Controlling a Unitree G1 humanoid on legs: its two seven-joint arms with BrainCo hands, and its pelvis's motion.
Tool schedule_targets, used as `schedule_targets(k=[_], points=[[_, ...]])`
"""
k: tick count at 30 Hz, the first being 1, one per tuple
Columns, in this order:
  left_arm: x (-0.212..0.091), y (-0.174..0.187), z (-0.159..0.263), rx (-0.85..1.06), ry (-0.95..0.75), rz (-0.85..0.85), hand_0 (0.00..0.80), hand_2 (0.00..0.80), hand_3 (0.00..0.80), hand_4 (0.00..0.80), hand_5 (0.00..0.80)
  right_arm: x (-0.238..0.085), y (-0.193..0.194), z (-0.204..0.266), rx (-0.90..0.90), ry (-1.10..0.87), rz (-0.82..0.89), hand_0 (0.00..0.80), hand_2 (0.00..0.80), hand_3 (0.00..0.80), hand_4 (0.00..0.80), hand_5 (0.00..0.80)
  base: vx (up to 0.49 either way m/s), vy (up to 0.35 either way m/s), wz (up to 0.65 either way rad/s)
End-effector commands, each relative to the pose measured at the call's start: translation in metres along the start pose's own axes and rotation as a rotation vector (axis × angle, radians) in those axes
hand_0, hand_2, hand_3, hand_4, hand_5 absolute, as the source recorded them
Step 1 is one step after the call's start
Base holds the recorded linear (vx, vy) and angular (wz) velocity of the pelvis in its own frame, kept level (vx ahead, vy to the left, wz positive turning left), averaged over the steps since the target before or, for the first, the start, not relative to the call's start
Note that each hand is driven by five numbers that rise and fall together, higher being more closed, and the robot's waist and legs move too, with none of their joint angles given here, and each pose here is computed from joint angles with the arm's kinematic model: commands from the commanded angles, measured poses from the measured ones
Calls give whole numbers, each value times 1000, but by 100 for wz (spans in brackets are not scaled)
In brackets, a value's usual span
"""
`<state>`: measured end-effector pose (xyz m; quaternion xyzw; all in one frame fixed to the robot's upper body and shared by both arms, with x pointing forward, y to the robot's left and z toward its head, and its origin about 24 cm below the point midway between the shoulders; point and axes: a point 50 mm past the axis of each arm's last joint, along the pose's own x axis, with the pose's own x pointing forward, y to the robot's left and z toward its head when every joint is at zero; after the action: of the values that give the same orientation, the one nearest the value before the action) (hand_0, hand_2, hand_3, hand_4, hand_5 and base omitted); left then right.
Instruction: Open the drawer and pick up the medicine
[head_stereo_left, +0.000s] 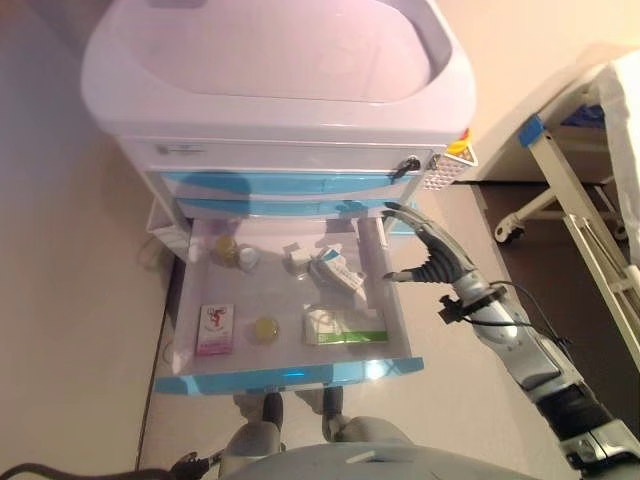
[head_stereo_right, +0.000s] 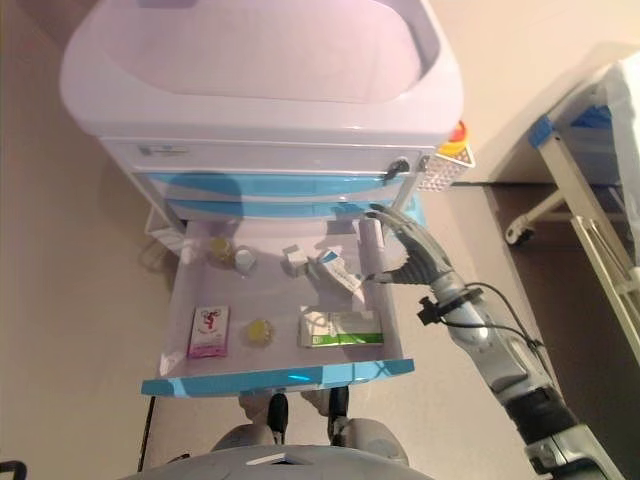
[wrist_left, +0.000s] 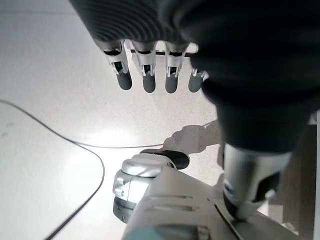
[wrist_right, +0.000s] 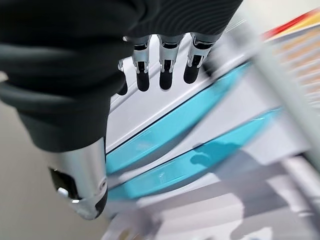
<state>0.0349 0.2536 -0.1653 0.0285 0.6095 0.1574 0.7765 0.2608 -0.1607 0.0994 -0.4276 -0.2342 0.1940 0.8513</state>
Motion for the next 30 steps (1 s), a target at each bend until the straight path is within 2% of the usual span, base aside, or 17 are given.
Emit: schedule_targets(k=[1, 5, 13, 30], points=[[0, -3, -5, 7, 12, 1, 0, 0, 0, 0, 0, 22, -14, 23, -49, -143, -11, 0, 0, 0, 0, 0, 27, -11, 33], [0, 0, 3, -31, -30, 2, 0, 0, 0, 0, 0, 34, -6, 16, -73, -101, 33, 0, 0, 0, 0, 0, 2, -2, 40], [0, -1, 14, 39, -91, -19, 0, 0, 0, 0, 0, 51, 11, 0, -121, -17, 89, 0, 0, 0, 0, 0, -12, -6, 24], [0, -11, 38, 119, -181, -70, 0, 0, 0, 0, 0, 59, 69, -16, -142, 92, 344, 0, 0, 0, 0, 0, -4, -15, 11]])
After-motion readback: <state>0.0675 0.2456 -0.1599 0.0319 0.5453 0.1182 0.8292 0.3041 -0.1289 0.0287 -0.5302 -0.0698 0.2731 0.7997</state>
